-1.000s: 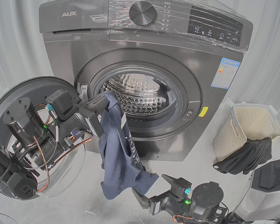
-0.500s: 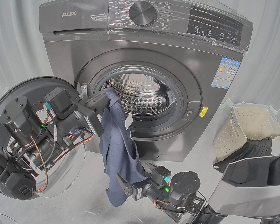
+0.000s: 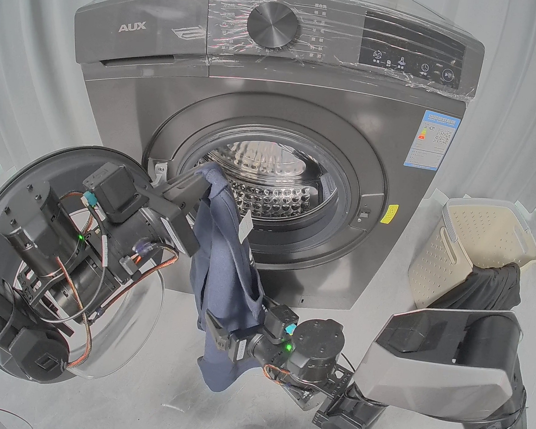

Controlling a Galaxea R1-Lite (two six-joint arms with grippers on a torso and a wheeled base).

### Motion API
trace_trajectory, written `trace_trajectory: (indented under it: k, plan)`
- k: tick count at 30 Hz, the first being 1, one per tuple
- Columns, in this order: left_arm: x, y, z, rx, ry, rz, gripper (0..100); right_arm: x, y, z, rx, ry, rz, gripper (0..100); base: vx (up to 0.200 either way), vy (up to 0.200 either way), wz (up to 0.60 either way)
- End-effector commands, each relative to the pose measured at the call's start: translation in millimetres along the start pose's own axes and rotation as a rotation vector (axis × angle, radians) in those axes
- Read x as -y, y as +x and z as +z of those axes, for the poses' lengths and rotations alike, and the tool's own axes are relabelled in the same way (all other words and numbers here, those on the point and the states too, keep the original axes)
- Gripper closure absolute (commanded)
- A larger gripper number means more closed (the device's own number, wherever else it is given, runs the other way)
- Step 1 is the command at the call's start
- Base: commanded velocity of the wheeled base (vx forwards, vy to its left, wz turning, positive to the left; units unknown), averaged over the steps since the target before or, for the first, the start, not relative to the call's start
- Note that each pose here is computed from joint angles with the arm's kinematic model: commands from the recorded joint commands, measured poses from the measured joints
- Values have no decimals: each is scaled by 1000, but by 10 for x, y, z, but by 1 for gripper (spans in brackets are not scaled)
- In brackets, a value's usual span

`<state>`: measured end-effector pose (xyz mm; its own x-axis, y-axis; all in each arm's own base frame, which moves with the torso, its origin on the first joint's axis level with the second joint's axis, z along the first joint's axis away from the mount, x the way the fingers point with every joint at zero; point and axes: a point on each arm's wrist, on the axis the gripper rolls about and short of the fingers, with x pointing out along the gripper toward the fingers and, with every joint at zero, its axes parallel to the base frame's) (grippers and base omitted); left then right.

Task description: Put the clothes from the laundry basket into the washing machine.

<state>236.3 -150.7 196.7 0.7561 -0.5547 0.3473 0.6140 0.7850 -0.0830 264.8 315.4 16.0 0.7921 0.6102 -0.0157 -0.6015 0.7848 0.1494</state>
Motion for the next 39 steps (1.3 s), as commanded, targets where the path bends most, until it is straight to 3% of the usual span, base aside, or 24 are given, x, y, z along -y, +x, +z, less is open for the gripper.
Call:
trace_trajectory:
  k: [1,13,14,19,23,29,35,36,38,39]
  plan:
    - [27,-5,34,10,-4,-9,100,153,189,-195,5,5,-63,0,0,0,0]
    - [67,-9,118,40,-14,-24,100,212,199,-257,-7,3,-94,0,0,0,0]
    - [67,-9,118,40,-14,-24,100,219,200,-248,-3,4,-101,100,0,0,0]
    - [0,-18,50,13,-8,1,100,347,184,-96,22,22,-136,100,0,0,0]
    - [-177,-30,-86,-37,10,61,100,532,59,195,48,28,-183,100,0,0,0]
    - [-230,-112,-320,-138,11,73,100,779,-77,637,125,36,-247,100,0,0,0]
    - [-213,-268,-613,-277,12,66,100,813,-118,858,176,41,-254,100,0,0,0]
    - [-209,-313,-717,-326,22,48,100,775,-118,911,193,44,-243,100,0,0,0]
    - [-210,-326,-742,-339,23,44,100,760,-119,926,198,45,-239,100,0,0,0]
    - [-214,-383,-866,-398,27,21,100,686,-126,1015,224,50,-219,100,0,0,0]
